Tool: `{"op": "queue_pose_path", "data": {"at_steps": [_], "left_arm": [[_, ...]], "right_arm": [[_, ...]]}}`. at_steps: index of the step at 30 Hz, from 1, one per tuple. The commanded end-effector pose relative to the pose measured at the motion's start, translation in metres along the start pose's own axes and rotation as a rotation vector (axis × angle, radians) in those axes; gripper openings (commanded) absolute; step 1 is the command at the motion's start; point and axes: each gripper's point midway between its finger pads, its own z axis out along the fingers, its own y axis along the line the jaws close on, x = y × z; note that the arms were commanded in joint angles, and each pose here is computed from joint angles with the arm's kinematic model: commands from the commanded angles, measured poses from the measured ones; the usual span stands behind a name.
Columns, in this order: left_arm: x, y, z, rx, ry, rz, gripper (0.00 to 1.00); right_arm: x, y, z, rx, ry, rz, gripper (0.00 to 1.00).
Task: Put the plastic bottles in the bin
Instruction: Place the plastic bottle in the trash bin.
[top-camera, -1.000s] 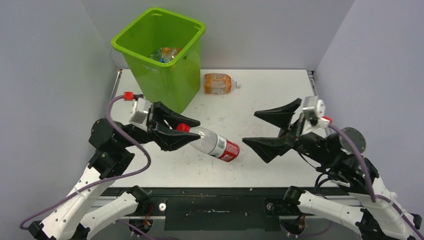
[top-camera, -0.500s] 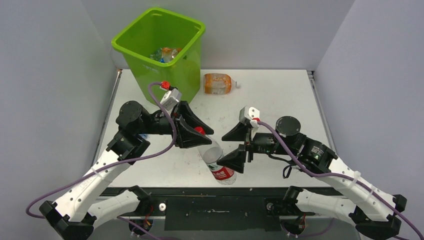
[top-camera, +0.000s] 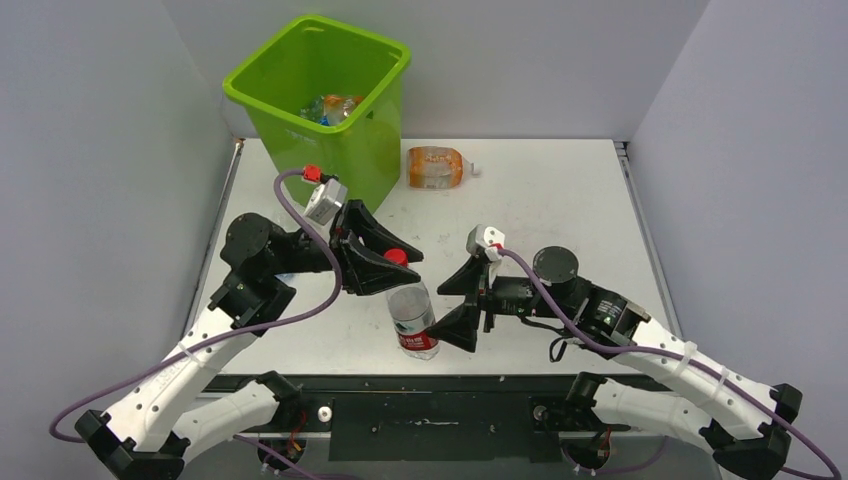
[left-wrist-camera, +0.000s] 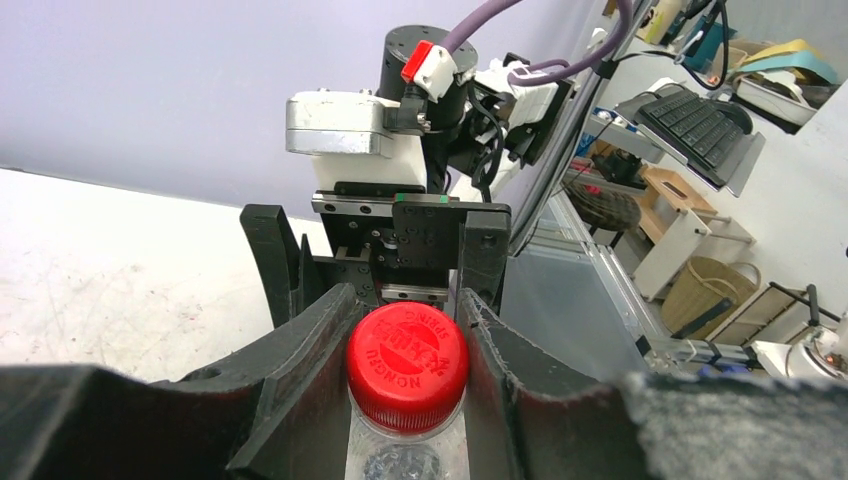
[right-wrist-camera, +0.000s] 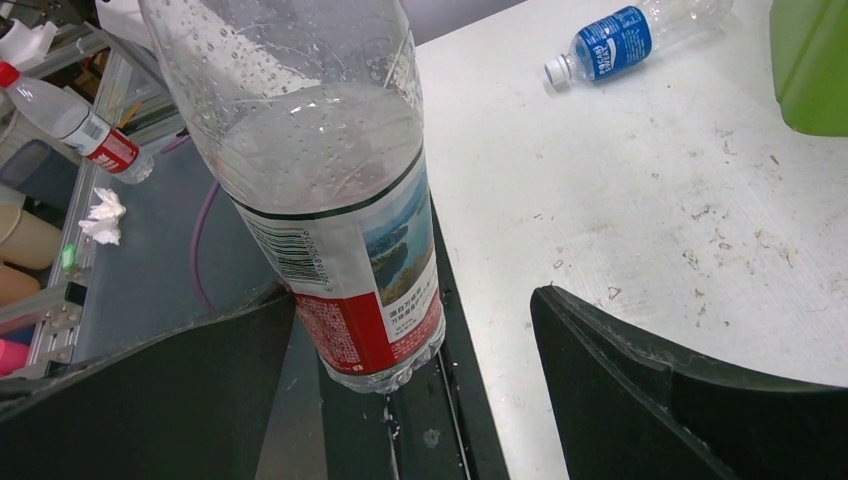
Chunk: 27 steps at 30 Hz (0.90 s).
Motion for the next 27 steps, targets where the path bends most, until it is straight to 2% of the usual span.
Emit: {"op": "queue_pose_path", "data": {"at_steps": [1, 9, 12, 15, 21, 27], "left_arm": [[-0.023, -0.014, -0.004, 0.004, -0.096, 0.055, 0.0], [-0.036, -0.002, -0.014, -0.123, -0.198, 0.113, 0.0], [-0.051, 0.012, -0.024, -0.249, -0.269, 0.188, 0.0], [-0.067, 0.024, -0.038, -0.383, -0.313, 0.275, 0.0], [-0.13, 0.039, -0.072, -0.665, -0.436, 0.45, 0.0], [-0.206, 0.037, -0.096, -0.85, -0.622, 0.658, 0.0]], "right_arm": [[-0.016, -0.014, 0.002, 0.078, -0.118, 0.011, 0.9], [-0.042, -0.012, -0.014, 0.11, -0.276, -0.005, 0.9], [-0.06, -0.008, -0.033, 0.137, -0.359, -0.022, 0.9], [-0.078, -0.015, -0.057, 0.234, -0.448, -0.028, 0.9], [-0.092, -0.038, -0.106, 0.458, -0.584, -0.008, 0.9], [-0.076, -0.064, -0.125, 0.613, -0.635, 0.046, 0.9]]}}
